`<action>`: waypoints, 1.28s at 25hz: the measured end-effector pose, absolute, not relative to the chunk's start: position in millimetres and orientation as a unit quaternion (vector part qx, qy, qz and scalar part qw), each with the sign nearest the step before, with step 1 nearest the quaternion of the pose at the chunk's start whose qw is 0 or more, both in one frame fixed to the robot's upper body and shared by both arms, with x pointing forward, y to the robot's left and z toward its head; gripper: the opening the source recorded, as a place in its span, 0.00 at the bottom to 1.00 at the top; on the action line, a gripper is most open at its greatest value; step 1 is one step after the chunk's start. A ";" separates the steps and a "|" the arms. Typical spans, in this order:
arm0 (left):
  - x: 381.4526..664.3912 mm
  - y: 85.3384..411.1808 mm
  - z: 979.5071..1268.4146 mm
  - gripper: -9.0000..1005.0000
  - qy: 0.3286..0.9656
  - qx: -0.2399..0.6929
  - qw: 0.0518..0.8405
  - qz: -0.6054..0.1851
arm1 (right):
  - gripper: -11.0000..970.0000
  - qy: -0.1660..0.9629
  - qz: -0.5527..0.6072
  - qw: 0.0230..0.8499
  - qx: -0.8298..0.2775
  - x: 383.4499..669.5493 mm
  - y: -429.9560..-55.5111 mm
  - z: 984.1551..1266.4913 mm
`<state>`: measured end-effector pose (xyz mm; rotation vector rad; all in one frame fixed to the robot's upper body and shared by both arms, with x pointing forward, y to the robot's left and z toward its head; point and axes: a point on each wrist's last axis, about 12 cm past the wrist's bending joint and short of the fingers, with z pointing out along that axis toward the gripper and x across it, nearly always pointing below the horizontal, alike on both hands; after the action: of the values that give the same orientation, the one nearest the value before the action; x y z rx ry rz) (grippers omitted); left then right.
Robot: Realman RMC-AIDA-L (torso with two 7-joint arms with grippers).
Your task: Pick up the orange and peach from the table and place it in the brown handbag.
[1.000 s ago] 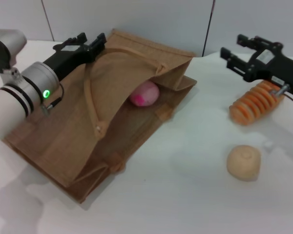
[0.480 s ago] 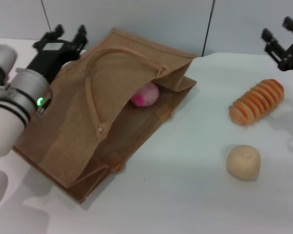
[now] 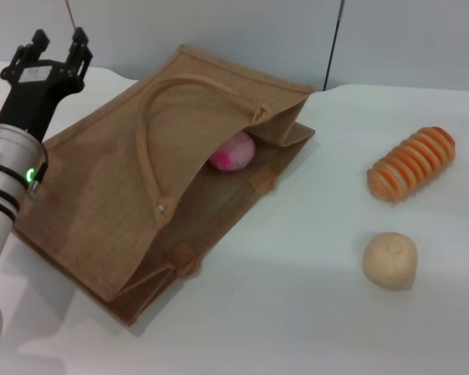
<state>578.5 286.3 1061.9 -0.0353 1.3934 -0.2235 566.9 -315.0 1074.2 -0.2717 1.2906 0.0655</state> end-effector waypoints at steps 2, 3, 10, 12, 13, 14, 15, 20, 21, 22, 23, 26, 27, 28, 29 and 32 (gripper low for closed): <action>575.9 287.6 1061.0 0.64 0.638 -0.022 0.762 -0.105 | 0.59 0.597 0.027 0.793 -0.118 564.4 -317.7 1074.1; 575.0 287.8 1060.8 0.64 0.637 -0.024 0.763 -0.106 | 0.59 0.596 0.026 0.794 -0.116 563.9 -318.3 1074.2; 573.6 289.2 1061.0 0.64 0.634 -0.030 0.766 -0.106 | 0.59 0.596 0.025 0.795 -0.113 563.3 -319.1 1073.9; 573.6 289.2 1061.0 0.64 0.634 -0.030 0.766 -0.106 | 0.59 0.597 0.025 0.794 -0.113 562.7 -319.5 1073.5; 573.5 289.2 1061.0 0.64 0.634 -0.030 0.766 -0.106 | 0.59 0.597 0.024 0.794 -0.113 562.5 -319.7 1073.3; 573.4 289.3 1060.9 0.64 0.634 -0.030 0.765 -0.106 | 0.59 0.597 0.024 0.794 -0.113 562.3 -319.9 1073.2; 573.3 289.4 1060.8 0.64 0.634 -0.030 0.765 -0.106 | 0.59 0.597 0.024 0.794 -0.112 562.2 -320.0 1073.1; 573.1 289.6 1060.6 0.64 0.634 -0.031 0.765 -0.105 | 0.59 0.597 0.024 0.794 -0.112 562.1 -320.1 1073.0; 573.0 289.5 1060.6 0.64 0.634 -0.031 0.765 -0.106 | 0.59 0.597 0.024 0.794 -0.112 562.1 -320.1 1073.0; 573.0 289.4 1060.5 0.64 0.634 -0.031 0.765 -0.106 | 0.59 0.597 0.024 0.794 -0.112 562.1 -320.1 1073.0; 573.0 289.2 1060.5 0.64 0.634 -0.031 0.765 -0.106 | 0.59 0.597 0.025 0.794 -0.112 562.1 -320.1 1073.0; 572.9 288.9 1060.3 0.64 0.635 -0.031 0.765 -0.107 | 0.59 0.598 0.026 0.794 -0.111 562.1 -320.1 1073.0; 572.7 288.2 1060.1 0.64 0.635 -0.032 0.764 -0.108 | 0.59 0.598 0.026 0.794 -0.110 562.1 -320.1 1073.0; 572.7 288.2 1060.1 0.64 0.635 -0.032 0.764 -0.108 | 0.59 0.598 0.026 0.794 -0.110 562.1 -320.1 1073.0; 572.8 287.4 1060.0 0.64 0.635 -0.032 0.764 -0.109 | 0.59 0.598 0.027 0.794 -0.110 562.1 -320.1 1073.0; 573.6 286.3 1060.5 0.64 0.635 -0.032 0.764 -0.111 | 0.58 0.598 0.027 0.794 -0.110 562.1 -320.1 1073.0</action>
<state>573.6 286.3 1060.5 -0.0690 1.3803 -0.2414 562.1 -320.1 1073.0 -0.2362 1.2849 0.0580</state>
